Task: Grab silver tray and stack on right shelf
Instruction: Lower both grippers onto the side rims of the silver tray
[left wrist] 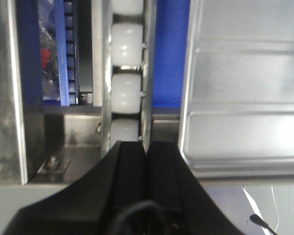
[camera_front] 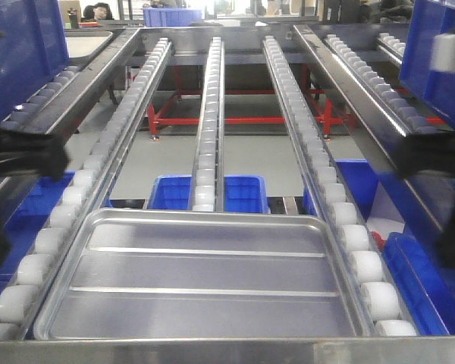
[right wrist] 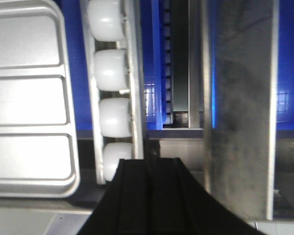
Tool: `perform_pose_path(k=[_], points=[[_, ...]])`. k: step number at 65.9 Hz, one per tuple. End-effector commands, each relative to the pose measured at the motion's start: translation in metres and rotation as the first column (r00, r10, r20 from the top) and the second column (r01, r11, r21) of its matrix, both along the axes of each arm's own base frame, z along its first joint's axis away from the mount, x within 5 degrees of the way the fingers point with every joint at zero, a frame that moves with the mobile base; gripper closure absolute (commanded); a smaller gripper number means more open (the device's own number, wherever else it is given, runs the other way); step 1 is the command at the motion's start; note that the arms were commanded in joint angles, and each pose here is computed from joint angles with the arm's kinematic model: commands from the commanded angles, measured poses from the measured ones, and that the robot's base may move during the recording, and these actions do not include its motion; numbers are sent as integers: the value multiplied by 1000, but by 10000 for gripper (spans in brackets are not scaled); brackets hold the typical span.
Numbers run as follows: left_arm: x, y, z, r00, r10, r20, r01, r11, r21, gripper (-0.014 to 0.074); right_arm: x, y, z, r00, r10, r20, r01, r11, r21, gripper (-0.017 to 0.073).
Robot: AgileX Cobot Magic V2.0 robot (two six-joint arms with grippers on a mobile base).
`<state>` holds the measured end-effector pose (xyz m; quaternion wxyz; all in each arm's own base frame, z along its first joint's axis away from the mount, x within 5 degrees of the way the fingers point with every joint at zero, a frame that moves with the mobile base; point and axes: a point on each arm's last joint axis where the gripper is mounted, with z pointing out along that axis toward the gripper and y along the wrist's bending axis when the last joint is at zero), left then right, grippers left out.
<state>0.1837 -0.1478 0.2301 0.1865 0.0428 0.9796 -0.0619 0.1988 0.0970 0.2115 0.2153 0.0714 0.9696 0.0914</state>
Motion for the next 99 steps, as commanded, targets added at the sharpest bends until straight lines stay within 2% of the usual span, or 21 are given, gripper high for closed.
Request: perform_pose_path(k=[1, 6, 13, 17, 23, 39, 50, 63, 80, 84, 90, 93, 99], points=[[9, -8, 14, 998, -13, 68, 15, 999, -36, 687, 11, 18, 12, 998, -3, 68, 4, 1000, -14, 480], [12, -11, 13, 997, -15, 73, 18, 999, -36, 687, 16, 31, 14, 997, 24, 77, -21, 999, -34, 480], [15, -14, 9, 997, -20, 74, 23, 999, -40, 687, 26, 53, 18, 995, 56, 83, -56, 998, -7, 480], [17, -17, 7, 996, -24, 80, 28, 998, -49, 687, 33, 61, 16, 996, 45, 73, -47, 999, 21, 480], [20, -20, 6, 994, -31, 100, 38, 997, -70, 687, 40, 67, 12, 997, 56, 51, -57, 998, 19, 480], [24, -24, -6, 997, -33, 64, 35, 999, -37, 687, 42, 70, 9, 998, 56, 36, -57, 998, 24, 480], [26, -24, -5, 995, -47, 84, 49, 998, -28, 687, 42, 70, 9, 998, 55, 30, -55, 998, 19, 480], [28, -27, -3, 992, -55, 117, 62, 996, -62, 687, 42, 70, 9, 998, 55, 30, -55, 998, 19, 480], [29, -27, -3, 990, -65, 127, 72, 996, -51, 686, 42, 70, 9, 998, 54, 30, -54, 998, 19, 474], [29, -27, -3, 990, -62, 125, 70, 996, -54, 686, 42, 70, 9, 998, 54, 30, -54, 998, 19, 444], [29, -27, -4, 991, -60, 119, 67, 996, -55, 677, 42, 70, 9, 998, 54, 30, -54, 998, 19, 340], [30, -28, -6, 992, -59, 115, 65, 996, -57, 626, 42, 70, 8, 998, 54, 29, -54, 998, 18, 286], [31, -31, -8, 991, -59, 119, 68, 995, -72, 452, 43, 68, 8, 998, 48, 27, -49, 999, 17, 204]])
